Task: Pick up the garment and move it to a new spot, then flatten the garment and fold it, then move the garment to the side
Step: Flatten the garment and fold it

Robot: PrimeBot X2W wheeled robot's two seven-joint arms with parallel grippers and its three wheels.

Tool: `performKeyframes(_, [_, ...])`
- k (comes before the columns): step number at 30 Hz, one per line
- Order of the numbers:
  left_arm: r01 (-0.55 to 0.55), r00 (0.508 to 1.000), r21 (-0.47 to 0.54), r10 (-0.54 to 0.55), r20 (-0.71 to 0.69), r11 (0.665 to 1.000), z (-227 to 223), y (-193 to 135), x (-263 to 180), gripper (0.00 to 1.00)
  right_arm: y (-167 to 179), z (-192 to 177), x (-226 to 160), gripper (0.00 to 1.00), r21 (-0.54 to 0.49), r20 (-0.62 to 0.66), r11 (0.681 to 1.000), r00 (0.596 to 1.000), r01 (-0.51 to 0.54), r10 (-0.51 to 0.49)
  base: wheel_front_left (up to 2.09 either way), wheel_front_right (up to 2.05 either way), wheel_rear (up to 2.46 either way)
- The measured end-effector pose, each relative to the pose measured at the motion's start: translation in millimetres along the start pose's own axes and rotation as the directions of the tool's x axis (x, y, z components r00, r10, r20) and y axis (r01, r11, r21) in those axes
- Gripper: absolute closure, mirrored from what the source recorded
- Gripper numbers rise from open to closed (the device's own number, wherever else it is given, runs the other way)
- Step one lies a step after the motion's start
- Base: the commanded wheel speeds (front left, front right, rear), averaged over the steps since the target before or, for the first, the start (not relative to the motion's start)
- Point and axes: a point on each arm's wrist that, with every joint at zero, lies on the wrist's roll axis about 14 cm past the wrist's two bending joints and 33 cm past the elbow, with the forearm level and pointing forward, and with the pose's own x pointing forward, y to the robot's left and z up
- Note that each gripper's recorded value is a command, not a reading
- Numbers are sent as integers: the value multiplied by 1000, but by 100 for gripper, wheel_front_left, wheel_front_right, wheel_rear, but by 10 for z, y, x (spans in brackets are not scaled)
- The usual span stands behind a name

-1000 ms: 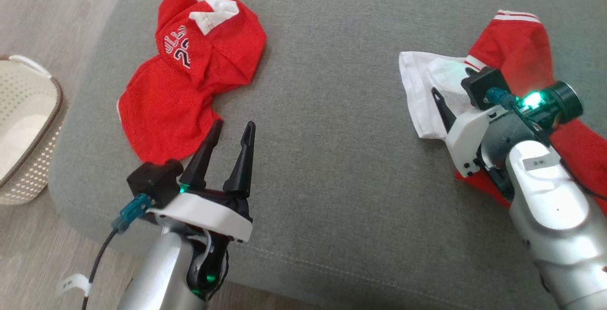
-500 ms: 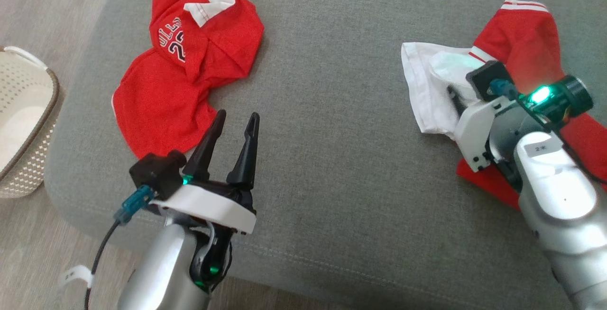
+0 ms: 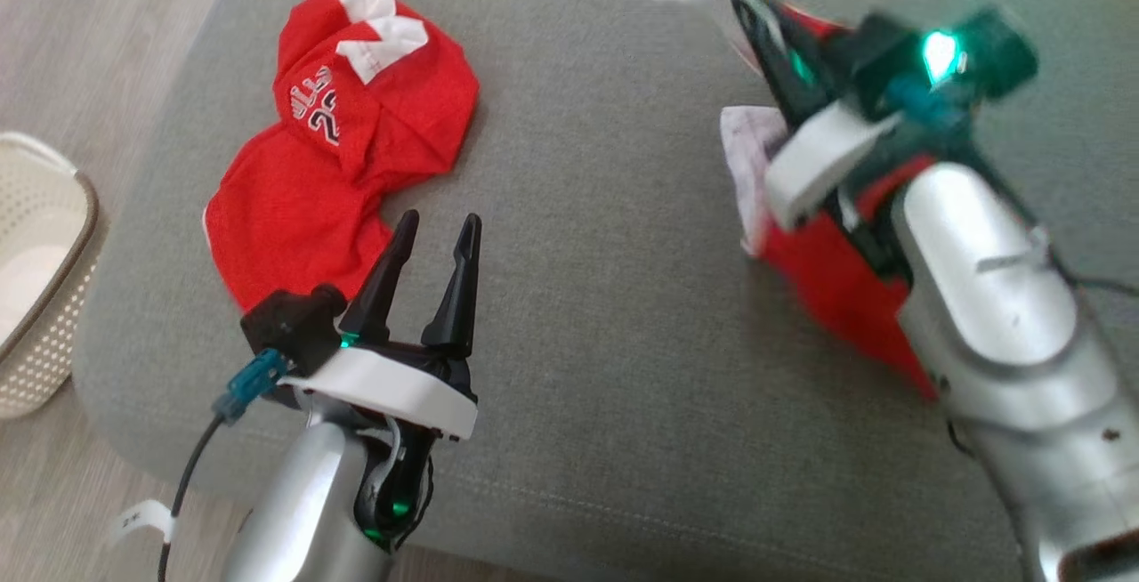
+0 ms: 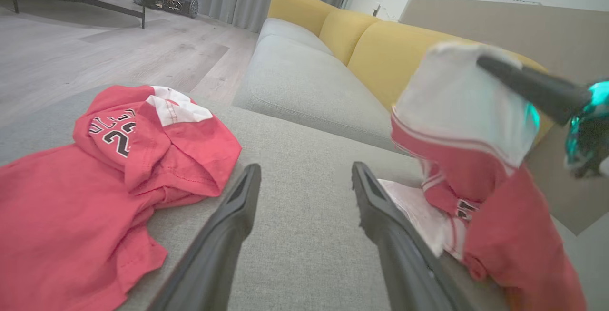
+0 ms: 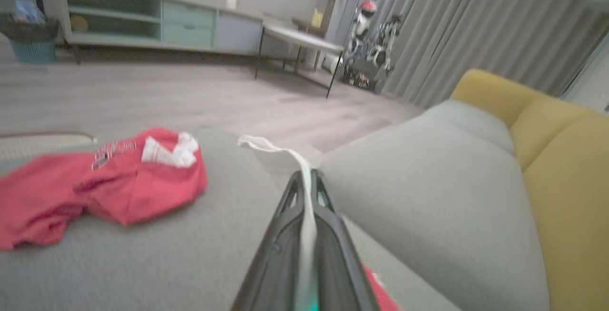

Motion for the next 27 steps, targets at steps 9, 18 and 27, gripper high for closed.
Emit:
performKeyframes(9, [21, 1000, -10, -21, -3, 1000, -21, -101, -37, 0, -800, 385, -173, 100, -19, 36, 979, 978, 204, -204, 0, 0, 0])
performKeyframes(18, [7, 999, -10, -7, -49, 1000, -182, -37, 26, 0, -2114, -794, -802, 100, -31, -298, 849, 806, 527, -511, 0, 0, 0])
performKeyframes(27, [20, 997, -7, -20, -75, 1000, -284, -19, 173, 0, -2723, -779, -950, 0, -108, -225, 750, 719, 653, -658, 0, 0, 0])
